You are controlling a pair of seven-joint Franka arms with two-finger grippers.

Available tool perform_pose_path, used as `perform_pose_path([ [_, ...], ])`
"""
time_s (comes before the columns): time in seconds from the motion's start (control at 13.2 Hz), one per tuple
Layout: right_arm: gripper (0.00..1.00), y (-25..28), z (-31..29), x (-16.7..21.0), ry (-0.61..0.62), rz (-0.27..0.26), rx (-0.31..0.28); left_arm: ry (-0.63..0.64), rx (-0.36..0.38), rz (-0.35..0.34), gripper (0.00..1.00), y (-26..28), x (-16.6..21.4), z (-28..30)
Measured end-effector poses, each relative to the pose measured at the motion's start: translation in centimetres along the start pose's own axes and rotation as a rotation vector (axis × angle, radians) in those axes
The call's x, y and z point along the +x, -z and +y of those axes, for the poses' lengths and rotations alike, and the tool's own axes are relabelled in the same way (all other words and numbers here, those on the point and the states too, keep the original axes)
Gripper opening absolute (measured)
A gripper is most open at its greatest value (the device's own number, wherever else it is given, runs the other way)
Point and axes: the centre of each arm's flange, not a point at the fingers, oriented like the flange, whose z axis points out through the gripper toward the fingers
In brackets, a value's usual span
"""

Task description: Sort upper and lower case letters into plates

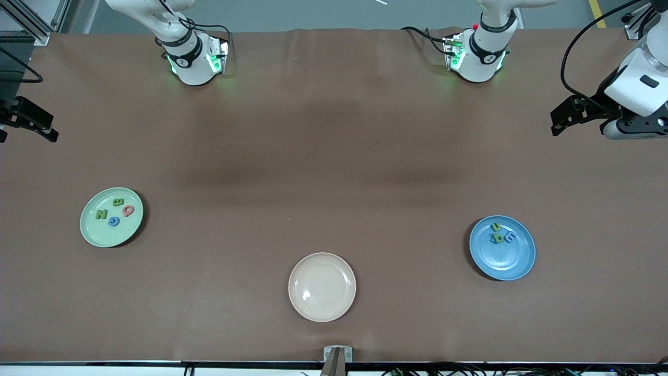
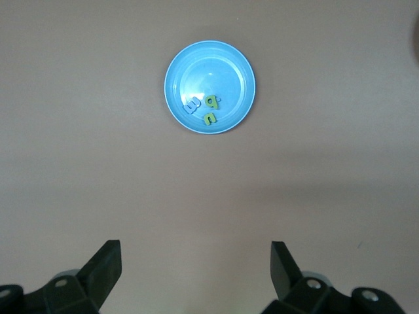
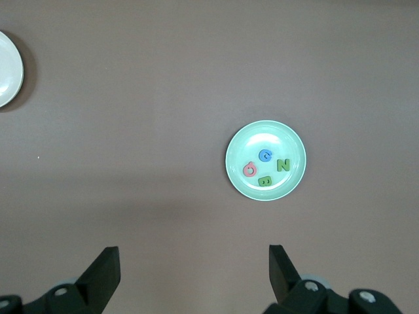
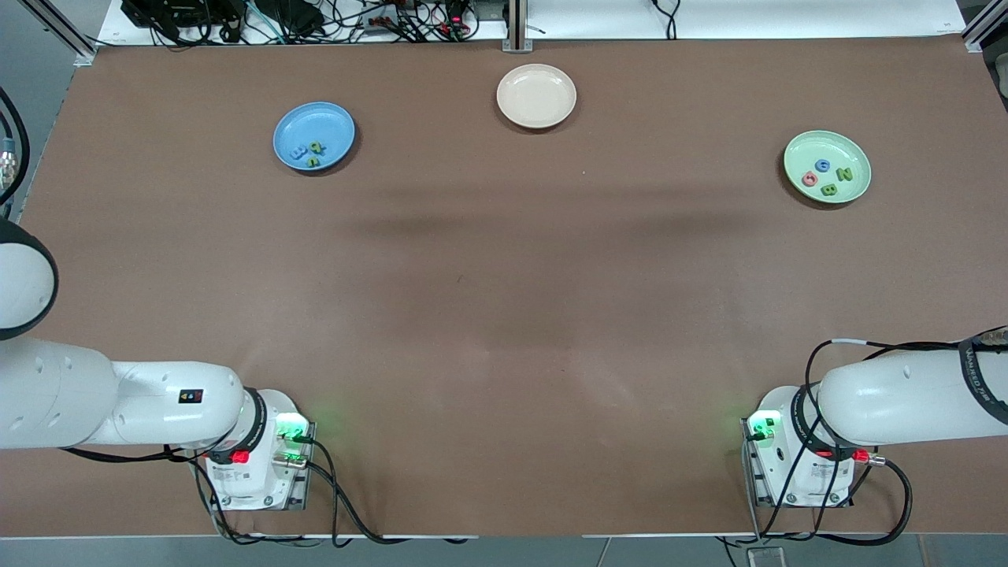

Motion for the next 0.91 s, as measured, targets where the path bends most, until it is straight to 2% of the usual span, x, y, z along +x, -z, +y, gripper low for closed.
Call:
perform_pose_path([
  [0.91,1.00,0.26,0.20,0.10,-0.004,0.014,-0.001,0.000,0.000,-0.001,1.00,0.01,-0.02,-0.02],
])
